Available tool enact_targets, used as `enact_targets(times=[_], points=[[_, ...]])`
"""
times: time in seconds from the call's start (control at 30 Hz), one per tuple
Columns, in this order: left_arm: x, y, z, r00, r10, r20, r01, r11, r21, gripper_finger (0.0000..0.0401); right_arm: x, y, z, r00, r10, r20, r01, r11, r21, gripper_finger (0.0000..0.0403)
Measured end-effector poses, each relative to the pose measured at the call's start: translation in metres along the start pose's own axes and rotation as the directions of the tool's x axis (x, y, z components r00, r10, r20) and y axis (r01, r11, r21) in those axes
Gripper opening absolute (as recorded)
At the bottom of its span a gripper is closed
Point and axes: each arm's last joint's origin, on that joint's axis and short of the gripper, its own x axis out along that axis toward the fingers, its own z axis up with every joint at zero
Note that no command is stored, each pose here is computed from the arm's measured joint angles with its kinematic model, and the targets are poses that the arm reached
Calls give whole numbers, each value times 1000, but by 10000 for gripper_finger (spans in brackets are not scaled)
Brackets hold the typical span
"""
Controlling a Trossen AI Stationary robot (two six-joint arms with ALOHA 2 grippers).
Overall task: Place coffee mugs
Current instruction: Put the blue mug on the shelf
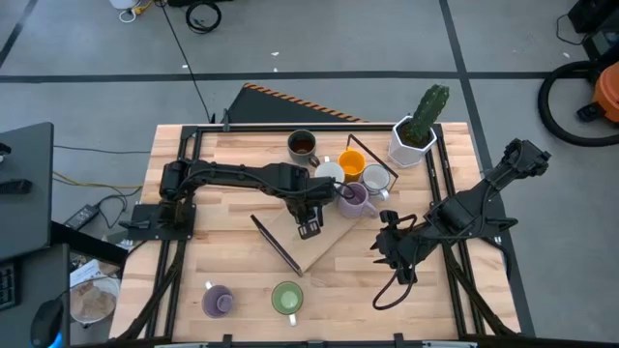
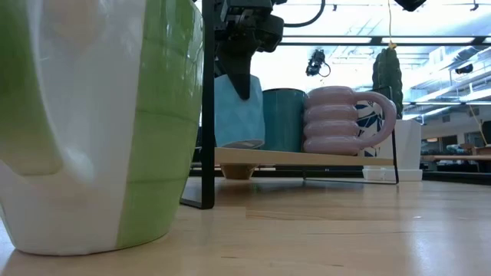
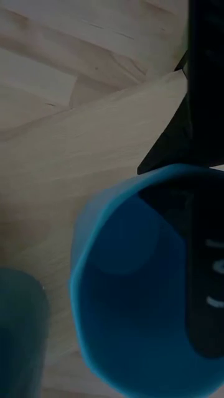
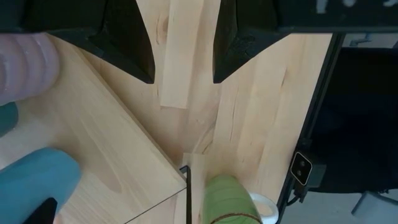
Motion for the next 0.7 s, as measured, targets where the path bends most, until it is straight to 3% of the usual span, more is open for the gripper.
enact_targets(times=[0.7], points=[[0, -1, 2, 1000, -9, 25, 8, 1000, 10, 34, 0, 0, 0, 1000, 0, 0, 0, 1000, 0, 168]])
